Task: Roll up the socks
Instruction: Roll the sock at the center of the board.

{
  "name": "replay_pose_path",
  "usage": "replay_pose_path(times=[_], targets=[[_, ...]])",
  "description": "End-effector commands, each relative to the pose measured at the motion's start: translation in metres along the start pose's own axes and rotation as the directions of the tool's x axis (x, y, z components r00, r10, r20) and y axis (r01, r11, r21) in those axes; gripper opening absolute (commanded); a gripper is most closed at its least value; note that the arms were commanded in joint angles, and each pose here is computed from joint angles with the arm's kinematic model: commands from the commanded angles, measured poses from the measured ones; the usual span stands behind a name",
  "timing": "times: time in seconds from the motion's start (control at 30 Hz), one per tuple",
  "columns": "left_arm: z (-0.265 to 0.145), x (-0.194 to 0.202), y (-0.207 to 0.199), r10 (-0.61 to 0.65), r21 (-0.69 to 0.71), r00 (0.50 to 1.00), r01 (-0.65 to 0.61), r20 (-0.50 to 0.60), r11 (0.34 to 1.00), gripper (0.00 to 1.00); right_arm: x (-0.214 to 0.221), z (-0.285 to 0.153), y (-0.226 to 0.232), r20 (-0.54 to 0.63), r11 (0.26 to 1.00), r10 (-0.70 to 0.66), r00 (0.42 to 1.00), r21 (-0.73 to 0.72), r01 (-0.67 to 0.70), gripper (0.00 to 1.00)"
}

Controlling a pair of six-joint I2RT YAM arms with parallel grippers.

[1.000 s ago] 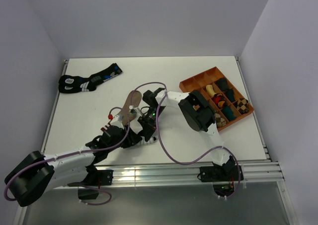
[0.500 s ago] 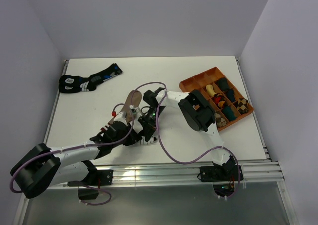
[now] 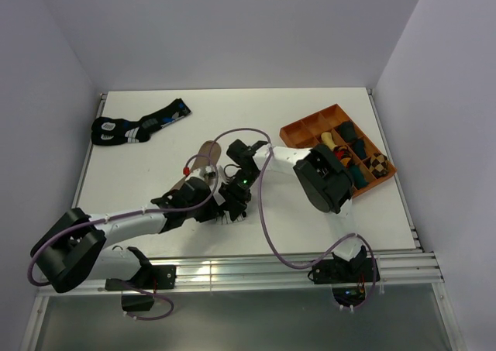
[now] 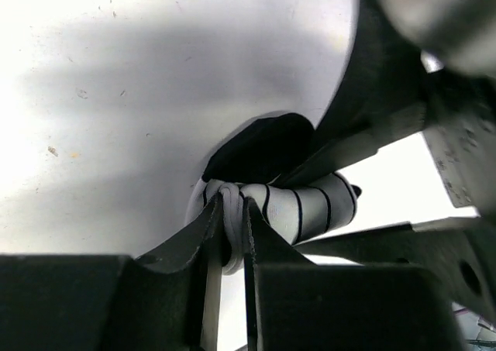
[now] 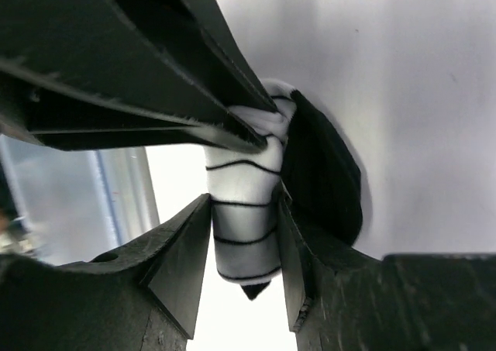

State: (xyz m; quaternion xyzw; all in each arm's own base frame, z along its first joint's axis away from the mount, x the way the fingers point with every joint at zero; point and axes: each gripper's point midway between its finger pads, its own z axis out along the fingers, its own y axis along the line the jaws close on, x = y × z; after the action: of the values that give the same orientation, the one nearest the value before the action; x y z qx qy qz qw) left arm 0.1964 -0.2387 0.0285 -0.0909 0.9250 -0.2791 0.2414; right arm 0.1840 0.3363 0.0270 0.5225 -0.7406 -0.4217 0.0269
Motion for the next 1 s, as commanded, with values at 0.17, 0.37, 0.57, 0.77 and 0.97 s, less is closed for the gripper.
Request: replay_pose_path(times=[0.17,0.37,0.57,0.77,0.97], targets=[[-0.005,0.032,0.034,0.026,-0.152,0.984,-0.053,-0.174,0.987,0.00,-0.019,-0.041,-0.016,0.071,0.949,-0.199,0.977,0.265,0.173,0.49],[-0.004,0.027,0.029,0.023,-0.138,0.979,-0.051,-0.202,0.989,0.00,-0.022,-0.059,-0.003,0.124,0.923,-0.269,0.955,0.317,0.219,0.51],[-0.003,0.022,0.026,0.006,-0.106,0.974,-0.031,-0.228,0.994,0.00,-0.020,-0.071,0.009,0.145,0.881,-0.367,0.919,0.372,0.293,0.51],[-0.003,0.022,0.020,-0.006,-0.069,0.962,-0.013,-0.274,0.998,0.00,-0.014,-0.070,0.017,0.119,0.829,-0.462,0.879,0.412,0.379,0.50],[0.000,0.020,0.018,-0.012,-0.056,0.951,-0.006,-0.310,0.998,0.00,-0.006,-0.044,0.026,0.027,0.733,-0.571,0.821,0.466,0.495,0.48]])
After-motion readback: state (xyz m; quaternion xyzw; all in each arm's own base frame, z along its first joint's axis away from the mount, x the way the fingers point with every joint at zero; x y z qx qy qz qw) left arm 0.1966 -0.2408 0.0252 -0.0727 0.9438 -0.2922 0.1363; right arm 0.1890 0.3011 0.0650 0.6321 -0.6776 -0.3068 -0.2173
